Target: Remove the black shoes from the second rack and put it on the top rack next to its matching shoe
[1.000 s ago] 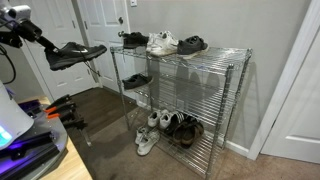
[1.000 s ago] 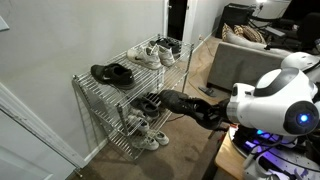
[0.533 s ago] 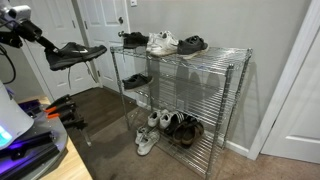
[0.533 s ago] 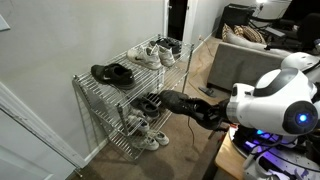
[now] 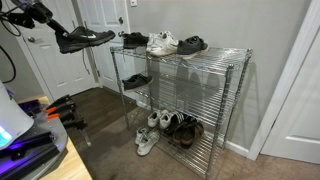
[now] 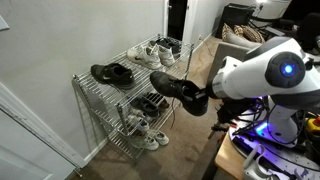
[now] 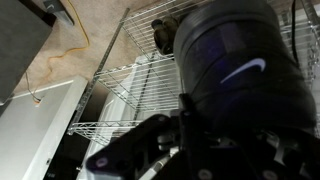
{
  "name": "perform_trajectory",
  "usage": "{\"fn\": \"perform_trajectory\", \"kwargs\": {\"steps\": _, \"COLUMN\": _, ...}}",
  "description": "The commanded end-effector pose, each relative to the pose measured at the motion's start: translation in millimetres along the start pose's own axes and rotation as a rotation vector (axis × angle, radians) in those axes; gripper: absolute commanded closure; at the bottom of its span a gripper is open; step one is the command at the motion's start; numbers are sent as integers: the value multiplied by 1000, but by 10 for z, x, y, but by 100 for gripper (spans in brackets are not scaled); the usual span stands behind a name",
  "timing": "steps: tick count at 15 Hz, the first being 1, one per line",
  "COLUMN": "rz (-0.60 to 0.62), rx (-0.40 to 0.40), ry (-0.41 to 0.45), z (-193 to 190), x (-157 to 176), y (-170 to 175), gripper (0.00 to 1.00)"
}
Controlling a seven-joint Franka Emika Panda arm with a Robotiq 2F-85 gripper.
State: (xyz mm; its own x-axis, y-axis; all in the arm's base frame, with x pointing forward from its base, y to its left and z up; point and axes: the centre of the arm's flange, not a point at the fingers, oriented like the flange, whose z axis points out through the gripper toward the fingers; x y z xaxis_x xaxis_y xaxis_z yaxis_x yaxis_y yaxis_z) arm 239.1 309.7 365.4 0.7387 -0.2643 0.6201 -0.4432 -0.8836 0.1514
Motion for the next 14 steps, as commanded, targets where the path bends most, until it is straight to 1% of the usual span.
{"fn": "perform_trajectory", "kwargs": {"steps": 1, "rz": 75, "rx": 4, "ry": 4, "z": -167, "x": 568, "y": -64, "gripper": 95}}
{"fn": "perform_trajectory", "kwargs": {"steps": 4, "rz": 139, "rx": 10, "ry": -6, "z": -104, "x": 981, "y": -167, "gripper": 95}}
{"fn": "perform_trajectory", "kwargs": {"steps": 7, "rz": 186, "rx": 26, "ry": 53, "z": 15, "x": 1459, "y": -340, "gripper": 95}}
{"fn": "perform_trajectory", "kwargs": {"steps": 9, "rz": 195, "rx": 26, "ry": 78, "z": 91, "x": 1693, "y": -449, "gripper": 95}}
{"fn": "perform_trajectory", "kwargs": {"steps": 12, "rz": 181, "rx": 23, "ry": 77, "z": 274, "x": 1887, "y": -688, "gripper": 95}}
{"fn": "perform_trajectory", "kwargs": {"steps": 14, "rz": 162, "rx": 24, "ry": 67, "z": 411, "x": 1922, "y": -855, "gripper": 95}}
